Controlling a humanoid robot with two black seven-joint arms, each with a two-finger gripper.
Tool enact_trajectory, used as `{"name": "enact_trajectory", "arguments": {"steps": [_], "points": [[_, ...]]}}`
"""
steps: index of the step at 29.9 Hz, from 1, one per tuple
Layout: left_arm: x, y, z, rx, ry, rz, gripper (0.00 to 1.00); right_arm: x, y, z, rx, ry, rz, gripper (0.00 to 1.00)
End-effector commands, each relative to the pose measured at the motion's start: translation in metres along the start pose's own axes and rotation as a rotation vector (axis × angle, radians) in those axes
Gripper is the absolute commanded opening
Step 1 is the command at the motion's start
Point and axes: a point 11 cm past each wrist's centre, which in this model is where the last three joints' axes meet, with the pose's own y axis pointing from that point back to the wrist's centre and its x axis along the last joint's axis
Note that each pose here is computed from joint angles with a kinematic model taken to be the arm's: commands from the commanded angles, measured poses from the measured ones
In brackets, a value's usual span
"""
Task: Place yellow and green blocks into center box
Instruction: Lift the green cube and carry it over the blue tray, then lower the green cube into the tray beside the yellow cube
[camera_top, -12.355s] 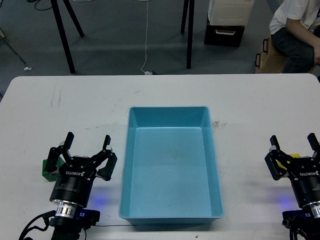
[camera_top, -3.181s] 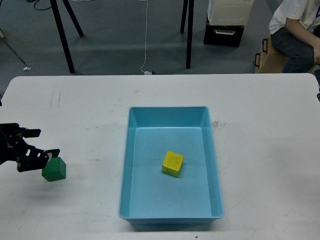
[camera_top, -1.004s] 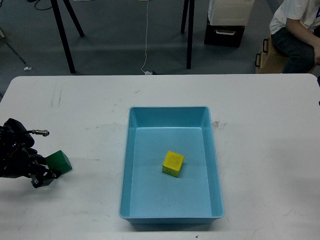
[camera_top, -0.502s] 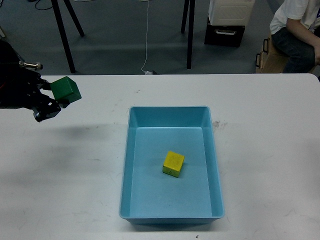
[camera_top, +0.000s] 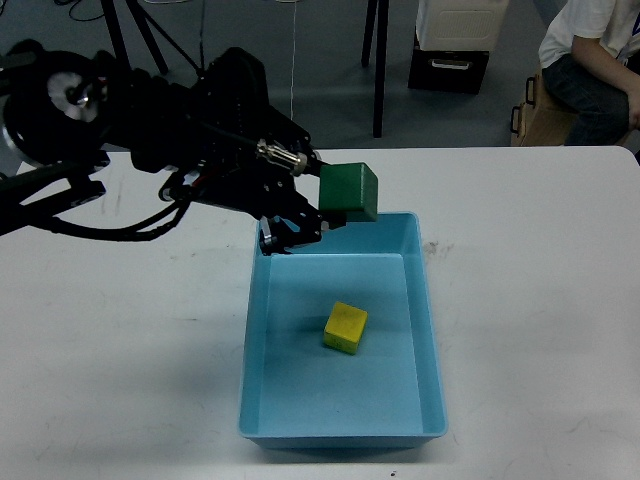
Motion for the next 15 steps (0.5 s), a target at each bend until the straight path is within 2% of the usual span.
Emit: {"name": "enact_trajectory", "arguments": {"steps": [1,8,15], "points": [[0.006,-0.030,0.010,-0.055,0.000,-0.008,0.11,0.000,0.000,0.001,-0.003,0.000,0.002,0.99],[-0.039,-0.076,0.044,-0.166,0.074,-0.109,0.11,0.001,0.001,0.001,-0.004,0.001,0.003,0.99],[-0.061,-0.096,0.058,-0.202,0.152,-0.126,0.13,0.001,-0.002,-0.002,0.006,-0.003,0.009,0.99]]}}
